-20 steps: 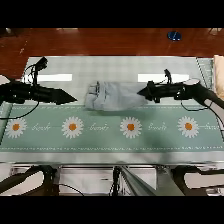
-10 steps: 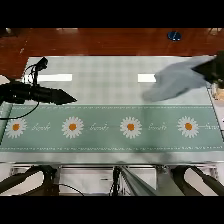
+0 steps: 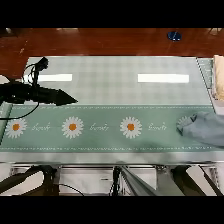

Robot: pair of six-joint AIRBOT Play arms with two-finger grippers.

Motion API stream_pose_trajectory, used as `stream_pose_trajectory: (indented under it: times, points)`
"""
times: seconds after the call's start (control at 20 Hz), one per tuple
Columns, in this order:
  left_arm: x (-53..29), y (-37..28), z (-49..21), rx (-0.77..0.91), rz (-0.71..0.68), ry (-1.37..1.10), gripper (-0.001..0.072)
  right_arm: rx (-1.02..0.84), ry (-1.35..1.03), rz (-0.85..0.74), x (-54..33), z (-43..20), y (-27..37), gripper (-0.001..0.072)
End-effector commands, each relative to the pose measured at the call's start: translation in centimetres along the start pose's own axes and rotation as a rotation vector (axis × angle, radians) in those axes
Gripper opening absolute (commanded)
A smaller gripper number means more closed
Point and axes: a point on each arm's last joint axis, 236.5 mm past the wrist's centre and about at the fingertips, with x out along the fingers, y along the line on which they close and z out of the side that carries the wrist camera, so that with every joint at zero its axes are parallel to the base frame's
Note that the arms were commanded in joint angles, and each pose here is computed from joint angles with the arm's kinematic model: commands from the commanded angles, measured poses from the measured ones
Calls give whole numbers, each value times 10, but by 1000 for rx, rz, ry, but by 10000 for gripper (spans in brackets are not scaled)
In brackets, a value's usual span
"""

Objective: Fold the shirts.

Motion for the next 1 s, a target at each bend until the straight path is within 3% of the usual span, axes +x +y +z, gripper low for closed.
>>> stream_pose_trajectory:
  times: [0.0,0.45,0.5,0.55,0.6,0.7,0.75,0.8,0.85,0.95]
  points:
    - [0,-4,1,-2,-19,-4,27,147,135,-159,6,-31,-66,17]
    - [-1,-19,-11,-9,-80,49,28,176,512,-667,30,-123,-176,38]
    - [-1,-18,-11,-9,-77,46,27,155,512,-697,33,-122,-184,183]
    - [-1,-17,-10,-9,-73,41,28,124,506,-704,38,-120,-187,399]
    - [-1,-16,-9,-9,-69,37,28,102,479,-705,43,-115,-190,532]
    - [0,-11,-3,-9,-47,11,28,45,357,-726,51,-86,-200,540]
    - [0,-6,3,-10,-28,-11,27,19,267,-703,59,-65,-199,497]
    - [0,-2,9,-10,-9,-40,29,0,158,-620,73,-39,-182,407]
    - [-1,-2,18,-12,-9,-76,35,-18,1,-481,84,0,-148,387]
    - [-6,-7,41,7,-12,-160,65,-113,-410,-36,68,101,-14,387]
